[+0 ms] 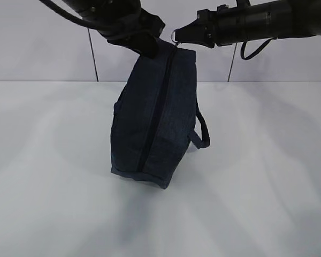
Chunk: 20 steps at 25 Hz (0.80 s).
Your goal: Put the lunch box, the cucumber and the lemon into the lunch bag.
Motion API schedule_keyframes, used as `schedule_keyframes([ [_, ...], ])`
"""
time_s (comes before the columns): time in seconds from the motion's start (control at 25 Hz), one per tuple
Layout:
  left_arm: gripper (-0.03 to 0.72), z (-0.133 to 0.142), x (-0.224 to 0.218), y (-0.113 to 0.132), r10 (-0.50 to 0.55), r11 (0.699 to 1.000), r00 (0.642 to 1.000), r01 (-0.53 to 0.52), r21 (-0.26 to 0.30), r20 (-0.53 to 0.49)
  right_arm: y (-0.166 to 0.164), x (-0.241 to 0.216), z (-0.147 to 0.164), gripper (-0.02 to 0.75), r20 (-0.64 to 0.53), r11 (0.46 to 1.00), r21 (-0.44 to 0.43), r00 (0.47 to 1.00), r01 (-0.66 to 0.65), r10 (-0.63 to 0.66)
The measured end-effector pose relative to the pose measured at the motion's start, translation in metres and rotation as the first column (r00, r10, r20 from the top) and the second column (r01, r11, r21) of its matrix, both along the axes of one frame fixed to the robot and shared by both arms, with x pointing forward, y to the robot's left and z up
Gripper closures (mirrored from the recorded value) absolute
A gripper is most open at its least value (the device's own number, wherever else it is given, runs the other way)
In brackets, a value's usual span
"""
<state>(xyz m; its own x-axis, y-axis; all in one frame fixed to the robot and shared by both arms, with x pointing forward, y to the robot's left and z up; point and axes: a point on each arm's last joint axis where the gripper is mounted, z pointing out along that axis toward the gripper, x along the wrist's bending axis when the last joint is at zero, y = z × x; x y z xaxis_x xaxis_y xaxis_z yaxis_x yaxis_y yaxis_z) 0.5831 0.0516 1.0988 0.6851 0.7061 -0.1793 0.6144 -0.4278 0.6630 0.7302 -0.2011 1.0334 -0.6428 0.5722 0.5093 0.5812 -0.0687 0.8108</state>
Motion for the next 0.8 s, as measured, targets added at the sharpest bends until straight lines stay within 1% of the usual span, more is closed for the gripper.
schedule_keyframes([
  [0.12,0.649,0.003,-0.003,-0.001,-0.022,1.000,1.000,0.022,0.007,0.019,-0.001,0.000,0.001,0.717,-0.001,1.000,0.009,1.000,0.005,-0.005],
  [0.32,0.649,0.006,-0.012,-0.011,-0.071,0.997,0.996,0.070,0.022,0.048,-0.001,0.002,-0.003,0.717,-0.012,1.000,0.027,1.000,0.008,-0.008],
  [0.44,0.649,0.005,-0.014,-0.014,-0.086,0.996,0.995,0.084,0.039,0.059,-0.001,0.002,-0.006,0.717,-0.027,0.999,0.039,1.000,-0.006,0.007],
  [0.68,0.649,0.011,-0.017,-0.015,-0.087,0.996,0.993,0.085,0.032,0.085,-0.005,0.001,-0.008,0.717,-0.047,0.998,0.054,0.999,-0.014,0.016],
  [0.8,0.649,0.017,-0.021,-0.016,-0.099,0.995,0.988,0.095,0.043,0.119,-0.010,0.002,-0.008,0.717,-0.060,0.998,0.064,0.998,-0.008,0.012],
])
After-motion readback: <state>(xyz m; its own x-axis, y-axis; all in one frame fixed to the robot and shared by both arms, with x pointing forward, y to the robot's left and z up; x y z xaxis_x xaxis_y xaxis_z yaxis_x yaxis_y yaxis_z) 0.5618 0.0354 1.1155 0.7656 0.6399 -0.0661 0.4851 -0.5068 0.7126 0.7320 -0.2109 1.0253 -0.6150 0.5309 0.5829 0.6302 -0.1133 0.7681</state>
